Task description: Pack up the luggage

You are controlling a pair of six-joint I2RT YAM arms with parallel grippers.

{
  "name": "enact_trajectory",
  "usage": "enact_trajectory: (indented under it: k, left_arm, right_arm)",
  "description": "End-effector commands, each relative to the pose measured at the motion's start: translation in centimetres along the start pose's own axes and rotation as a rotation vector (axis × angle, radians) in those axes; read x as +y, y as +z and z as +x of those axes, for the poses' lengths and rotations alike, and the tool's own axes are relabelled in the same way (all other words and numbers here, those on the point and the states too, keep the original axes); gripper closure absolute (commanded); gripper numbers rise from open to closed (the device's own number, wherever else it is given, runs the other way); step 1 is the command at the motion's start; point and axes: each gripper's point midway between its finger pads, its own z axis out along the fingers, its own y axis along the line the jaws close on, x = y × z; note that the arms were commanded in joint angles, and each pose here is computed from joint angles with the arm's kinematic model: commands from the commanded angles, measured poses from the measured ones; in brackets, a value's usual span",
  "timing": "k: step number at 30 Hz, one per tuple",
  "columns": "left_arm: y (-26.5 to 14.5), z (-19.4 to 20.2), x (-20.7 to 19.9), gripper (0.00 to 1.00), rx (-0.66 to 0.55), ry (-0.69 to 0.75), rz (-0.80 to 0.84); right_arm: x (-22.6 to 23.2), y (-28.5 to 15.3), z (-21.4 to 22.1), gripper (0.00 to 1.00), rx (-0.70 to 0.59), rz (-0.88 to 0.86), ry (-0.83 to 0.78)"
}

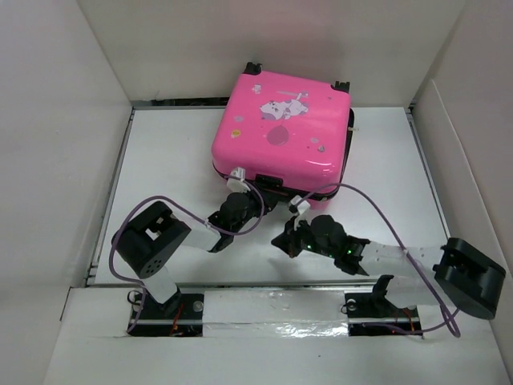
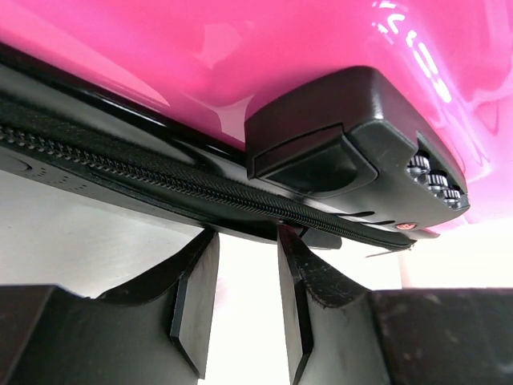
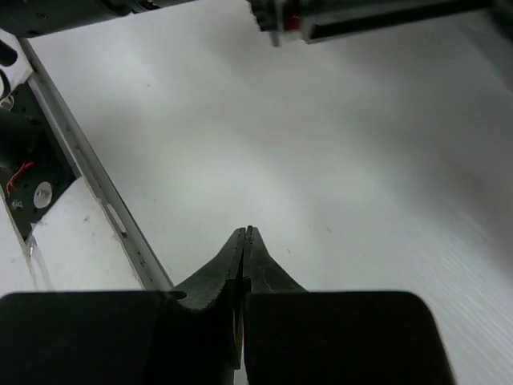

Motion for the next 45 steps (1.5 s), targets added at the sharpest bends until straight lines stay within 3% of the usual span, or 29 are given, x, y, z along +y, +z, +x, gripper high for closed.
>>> enact_trajectory:
  k: [1,5,6,7,10,12,16,22,25,29,45]
  left_arm:
    - [0.4,-1.3,-3.6,1.00,-0.033,0.048,0.118]
    - [-0.9,-1.7,-3.3,1.00,-0.043,0.075,0.111]
    - [-1.4,-1.7,-3.1,1.00,-0.043,0.080,0.111]
    - [-1.6,-1.6,-3.1,1.00,-0.040,0.082,0.111]
    - [-2.1,-1.5,-3.1,1.00,-0.032,0.080,0.119]
    - [-2.2,-1.4,-3.0,1.00,-0.025,0.080,0.120]
    - [-2.1,-1.1,-3.1,1.00,-0.013,0.082,0.129]
    - [-2.6,-1.4,-2.3,1.00,-0.026,0.085,0.095]
    - [-2.9,-1.4,-2.0,0.90,-0.024,0.098,0.076]
    - [-2.9,-2.0,-1.6,0.86,-0.031,0.098,0.067]
    - [-1.8,-1.9,-1.7,0.85,-0.029,0.101,0.059]
  right_arm:
    - [3.1,2.2,-6.0,1.00,-0.157,-0.022,-0.029]
    - [-0.4,0.4,-6.9,0.97,-0.212,0.188,0.016]
    - [-2.0,-1.4,-8.1,0.92,-0.275,0.278,0.041]
    - [-3.3,-2.4,-7.6,0.76,-0.293,0.328,0.093]
    - [-6.5,-6.3,-9.0,0.51,-0.432,0.454,0.202]
    - [-8.6,-7.6,-8.3,0.47,-0.451,0.519,0.237]
    - [-10.5,-9.4,-8.4,0.47,-0.520,0.591,0.299]
    - [-13.0,-9.4,-9.1,0.46,-0.505,0.650,0.266]
    - [-13.9,-9.3,-9.8,0.46,-0.507,0.684,0.248]
    - [-15.1,-9.7,-10.0,0.46,-0.521,0.727,0.244]
    - [-14.8,-7.3,-11.7,0.52,-0.530,0.657,0.198]
